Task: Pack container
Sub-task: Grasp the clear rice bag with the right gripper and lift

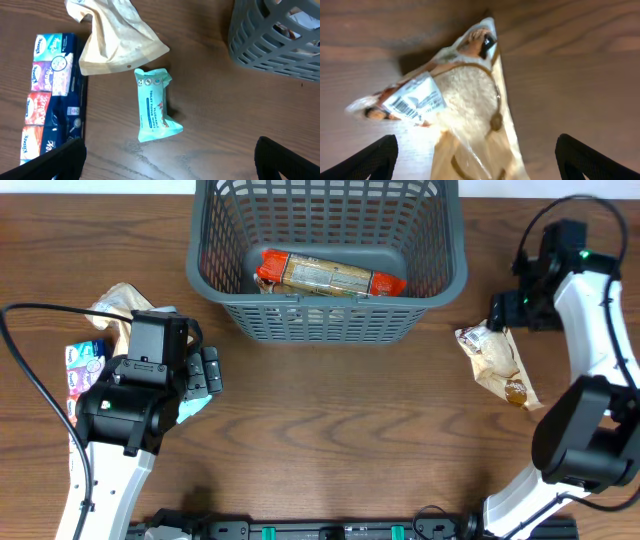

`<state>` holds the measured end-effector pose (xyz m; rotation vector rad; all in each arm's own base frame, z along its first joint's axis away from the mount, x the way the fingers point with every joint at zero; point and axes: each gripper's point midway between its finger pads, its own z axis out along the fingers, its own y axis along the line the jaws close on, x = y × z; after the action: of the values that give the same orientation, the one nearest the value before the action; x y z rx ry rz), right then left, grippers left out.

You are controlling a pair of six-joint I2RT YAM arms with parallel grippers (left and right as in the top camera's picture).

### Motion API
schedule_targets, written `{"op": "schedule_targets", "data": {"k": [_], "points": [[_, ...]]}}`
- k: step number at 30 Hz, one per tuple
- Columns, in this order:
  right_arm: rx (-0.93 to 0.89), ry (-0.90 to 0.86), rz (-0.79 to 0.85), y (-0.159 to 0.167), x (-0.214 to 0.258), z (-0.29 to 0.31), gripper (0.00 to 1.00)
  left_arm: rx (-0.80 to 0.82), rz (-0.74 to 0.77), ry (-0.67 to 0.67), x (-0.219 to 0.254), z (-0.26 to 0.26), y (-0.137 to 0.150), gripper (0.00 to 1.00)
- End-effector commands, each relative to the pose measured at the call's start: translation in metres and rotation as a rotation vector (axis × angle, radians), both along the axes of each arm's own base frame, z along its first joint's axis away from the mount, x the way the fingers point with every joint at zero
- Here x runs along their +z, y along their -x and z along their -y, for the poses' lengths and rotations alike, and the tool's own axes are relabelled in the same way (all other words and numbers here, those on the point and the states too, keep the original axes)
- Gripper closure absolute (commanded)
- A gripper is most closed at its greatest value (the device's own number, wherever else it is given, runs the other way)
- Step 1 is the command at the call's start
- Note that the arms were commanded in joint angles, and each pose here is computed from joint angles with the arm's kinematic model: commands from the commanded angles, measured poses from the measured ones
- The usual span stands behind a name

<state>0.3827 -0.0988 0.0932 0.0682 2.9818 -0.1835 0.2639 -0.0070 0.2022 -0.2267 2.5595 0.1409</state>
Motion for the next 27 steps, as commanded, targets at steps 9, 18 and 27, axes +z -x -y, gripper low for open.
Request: {"op": "schedule_targets", "data": {"k": [9,18,27], "points": [[0.026,-0.060,-0.111,0.050,-0.090,-0.016,0.11,-0.007,0.015,-0.005,0.003,-0.001,-0.003,0.03],[0.020,-0.089,-0.055,0.047,-0.106,-0.023,0.73,-0.006,0.013,-0.005,0.003,-0.001,-0.003,0.03],[-0.015,-0.092,-0.023,0.039,-0.105,-0.022,0.99,-0.006,0.011,-0.005,0.002,-0.001,-0.002,0.03]]}}
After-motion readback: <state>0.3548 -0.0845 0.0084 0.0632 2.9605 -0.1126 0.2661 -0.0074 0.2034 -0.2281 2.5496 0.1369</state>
